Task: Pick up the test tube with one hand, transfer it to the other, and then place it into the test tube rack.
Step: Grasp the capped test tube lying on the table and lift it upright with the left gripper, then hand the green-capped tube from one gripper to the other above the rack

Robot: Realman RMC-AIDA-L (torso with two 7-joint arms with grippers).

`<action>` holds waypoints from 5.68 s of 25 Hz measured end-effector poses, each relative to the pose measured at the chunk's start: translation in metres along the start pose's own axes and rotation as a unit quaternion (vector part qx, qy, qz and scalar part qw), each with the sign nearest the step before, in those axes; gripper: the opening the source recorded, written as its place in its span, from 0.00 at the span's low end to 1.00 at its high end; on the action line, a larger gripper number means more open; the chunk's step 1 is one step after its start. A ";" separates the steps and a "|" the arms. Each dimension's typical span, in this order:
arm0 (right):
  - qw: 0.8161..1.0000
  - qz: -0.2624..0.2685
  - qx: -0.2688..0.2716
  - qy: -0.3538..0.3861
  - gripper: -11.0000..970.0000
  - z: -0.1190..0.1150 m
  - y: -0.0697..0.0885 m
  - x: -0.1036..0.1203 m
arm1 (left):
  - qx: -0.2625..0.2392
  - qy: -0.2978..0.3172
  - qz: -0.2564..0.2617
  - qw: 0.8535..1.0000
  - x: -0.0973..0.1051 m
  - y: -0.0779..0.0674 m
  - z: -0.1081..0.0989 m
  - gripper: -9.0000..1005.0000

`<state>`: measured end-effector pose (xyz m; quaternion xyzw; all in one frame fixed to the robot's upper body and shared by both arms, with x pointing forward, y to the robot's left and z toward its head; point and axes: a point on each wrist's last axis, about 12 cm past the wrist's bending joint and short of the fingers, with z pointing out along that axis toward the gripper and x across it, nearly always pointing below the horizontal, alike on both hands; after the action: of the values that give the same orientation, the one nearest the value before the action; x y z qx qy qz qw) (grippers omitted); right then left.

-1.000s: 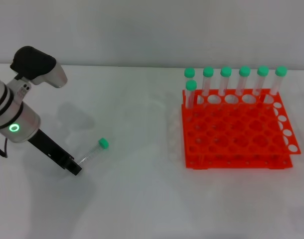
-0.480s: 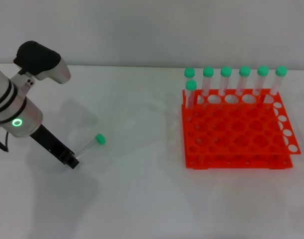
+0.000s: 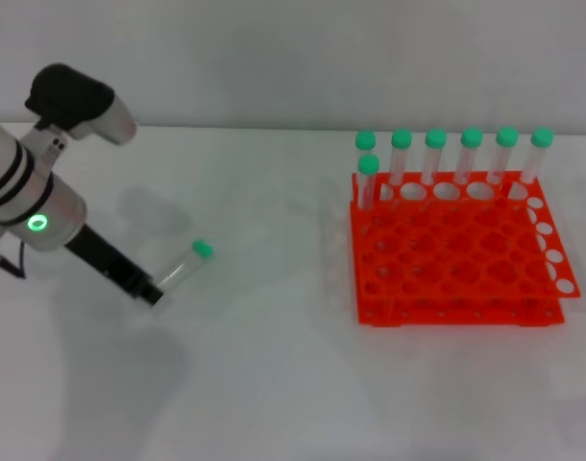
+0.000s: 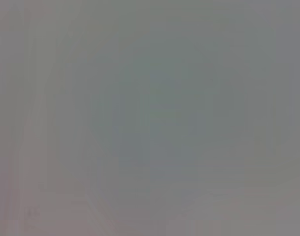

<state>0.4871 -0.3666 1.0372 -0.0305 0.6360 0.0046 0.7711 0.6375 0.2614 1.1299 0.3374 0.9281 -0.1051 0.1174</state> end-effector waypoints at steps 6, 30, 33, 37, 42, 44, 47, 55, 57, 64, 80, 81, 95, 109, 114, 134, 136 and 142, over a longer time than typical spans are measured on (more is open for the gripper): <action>0.999 0.015 -0.040 -0.001 0.66 0.005 0.001 -0.003 | 0.033 -0.113 0.023 0.993 -0.012 0.002 -0.014 0.20; 0.878 0.152 -0.442 0.102 0.65 0.028 0.019 -0.054 | 0.157 -0.295 0.242 0.911 0.036 -0.022 -0.041 0.20; 0.867 0.158 -0.462 0.101 0.65 0.029 0.027 -0.055 | 0.156 -0.300 0.248 0.908 0.033 -0.023 -0.044 0.20; 0.855 0.176 -0.480 0.091 0.65 0.027 0.048 -0.051 | 0.157 -0.302 0.254 0.905 0.026 -0.024 -0.046 0.20; 0.851 0.190 -0.480 0.090 0.65 0.033 0.068 -0.046 | 0.160 -0.301 0.266 0.901 0.011 -0.030 -0.048 0.20; 0.852 0.193 -0.478 0.092 0.65 0.036 0.074 -0.045 | 0.164 -0.302 0.272 0.899 0.006 -0.034 -0.049 0.20; 0.848 0.196 -0.483 0.096 0.65 0.041 0.083 -0.043 | 0.171 -0.303 0.279 0.895 -0.003 -0.038 -0.049 0.20; 0.836 0.214 -0.497 0.096 0.65 0.052 0.104 -0.042 | 0.190 -0.303 0.290 0.888 -0.016 -0.048 -0.041 0.20; 0.834 0.214 -0.499 0.094 0.65 0.055 0.108 -0.042 | 0.191 -0.299 0.293 0.888 -0.020 -0.050 -0.037 0.20; 0.829 0.218 -0.506 0.095 0.64 0.066 0.120 -0.044 | 0.203 -0.297 0.306 0.881 -0.033 -0.061 -0.028 0.20; 0.835 0.213 -0.499 0.094 0.64 0.071 0.123 -0.042 | 0.221 -0.296 0.330 0.869 -0.054 -0.078 -0.019 0.20; 0.835 0.211 -0.499 0.094 0.64 0.071 0.123 -0.042 | 0.221 -0.295 0.330 0.869 -0.055 -0.079 -0.018 0.20; 0.835 0.206 -0.502 0.095 0.53 0.071 0.125 -0.041 | 0.222 -0.289 0.331 0.870 -0.057 -0.083 -0.012 0.20; 0.838 0.210 -0.494 0.094 0.38 0.069 0.125 -0.039 | 0.221 -0.287 0.334 0.870 -0.060 -0.085 -0.010 0.21; 0.838 0.210 -0.495 0.097 0.28 0.069 0.125 -0.038 | 0.221 -0.286 0.334 0.870 -0.061 -0.085 -0.010 0.21; 0.836 0.205 -0.499 0.102 0.22 0.070 0.128 -0.038 | 0.222 -0.276 0.337 0.872 -0.063 -0.089 -0.005 0.23; 0.836 0.204 -0.500 0.101 0.22 0.071 0.128 -0.038 | 0.223 -0.275 0.336 0.873 -0.063 -0.089 -0.005 0.23; 0.835 0.204 -0.501 0.099 0.22 0.072 0.129 -0.039 | 0.219 -0.279 0.326 0.876 -0.063 -0.086 -0.007 0.25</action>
<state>0.5446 -0.2327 1.0837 -0.2822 0.6118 0.4765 0.5649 0.6276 0.1611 1.1648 0.5944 0.6477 -0.3512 0.3221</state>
